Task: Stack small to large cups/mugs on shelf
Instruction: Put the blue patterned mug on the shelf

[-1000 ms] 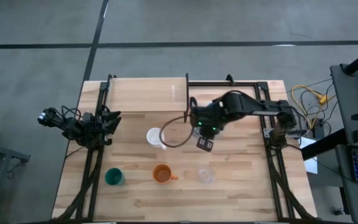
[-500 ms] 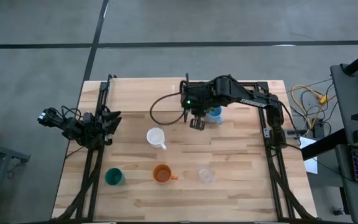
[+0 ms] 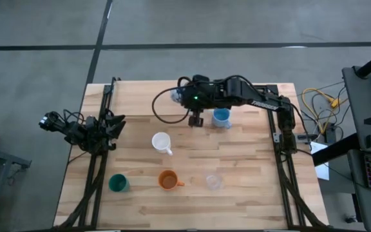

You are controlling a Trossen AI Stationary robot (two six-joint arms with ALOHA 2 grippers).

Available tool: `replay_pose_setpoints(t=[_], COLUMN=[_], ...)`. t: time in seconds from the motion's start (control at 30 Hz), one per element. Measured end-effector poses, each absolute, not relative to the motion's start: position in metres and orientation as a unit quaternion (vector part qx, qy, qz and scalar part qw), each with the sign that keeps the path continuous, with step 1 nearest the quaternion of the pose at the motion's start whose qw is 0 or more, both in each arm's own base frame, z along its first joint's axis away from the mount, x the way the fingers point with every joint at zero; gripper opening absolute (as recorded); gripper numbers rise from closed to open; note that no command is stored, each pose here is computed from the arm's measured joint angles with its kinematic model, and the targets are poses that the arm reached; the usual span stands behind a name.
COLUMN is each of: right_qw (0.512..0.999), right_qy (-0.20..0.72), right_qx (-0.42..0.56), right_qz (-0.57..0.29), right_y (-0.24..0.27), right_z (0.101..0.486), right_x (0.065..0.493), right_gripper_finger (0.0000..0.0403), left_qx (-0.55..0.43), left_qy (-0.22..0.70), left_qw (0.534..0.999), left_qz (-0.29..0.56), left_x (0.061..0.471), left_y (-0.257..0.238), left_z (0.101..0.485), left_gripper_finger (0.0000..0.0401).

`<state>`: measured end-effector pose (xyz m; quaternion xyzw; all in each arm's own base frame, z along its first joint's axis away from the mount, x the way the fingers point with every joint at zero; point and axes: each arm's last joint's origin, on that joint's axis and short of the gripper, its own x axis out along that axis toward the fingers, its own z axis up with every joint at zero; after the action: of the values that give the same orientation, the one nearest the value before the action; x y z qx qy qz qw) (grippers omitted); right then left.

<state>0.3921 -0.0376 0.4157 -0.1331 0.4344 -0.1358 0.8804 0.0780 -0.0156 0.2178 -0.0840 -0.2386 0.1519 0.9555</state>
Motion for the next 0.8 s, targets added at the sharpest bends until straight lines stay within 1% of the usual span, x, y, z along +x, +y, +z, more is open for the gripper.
replay_pose_setpoints(t=[0.17,0.43,0.63,0.8], right_qw=[0.885,0.883,0.89,0.887], right_qy=[0.423,0.425,0.419,0.429], right_qx=[-0.142,-0.152,-0.137,-0.132], right_qz=[-0.133,-0.13,-0.113,-0.111], right_y=[-0.041,-0.049,-0.056,-0.061], right_z=[0.409,0.387,0.37,0.358], right_x=[0.402,0.418,0.427,0.429], right_gripper_finger=[0.0018,0.0018,0.0018,0.0018], left_qx=[-0.084,-0.084,-0.084,-0.084], left_qy=[-0.238,-0.238,-0.238,-0.238], left_qw=[0.956,0.956,0.956,0.955], left_qz=[0.152,0.152,0.152,0.152], left_x=[0.078,0.078,0.078,0.078], left_y=[-0.016,-0.016,-0.016,-0.016], left_z=[0.218,0.218,0.218,0.218], left_gripper_finger=[0.0122,0.0122,0.0122,0.0122])
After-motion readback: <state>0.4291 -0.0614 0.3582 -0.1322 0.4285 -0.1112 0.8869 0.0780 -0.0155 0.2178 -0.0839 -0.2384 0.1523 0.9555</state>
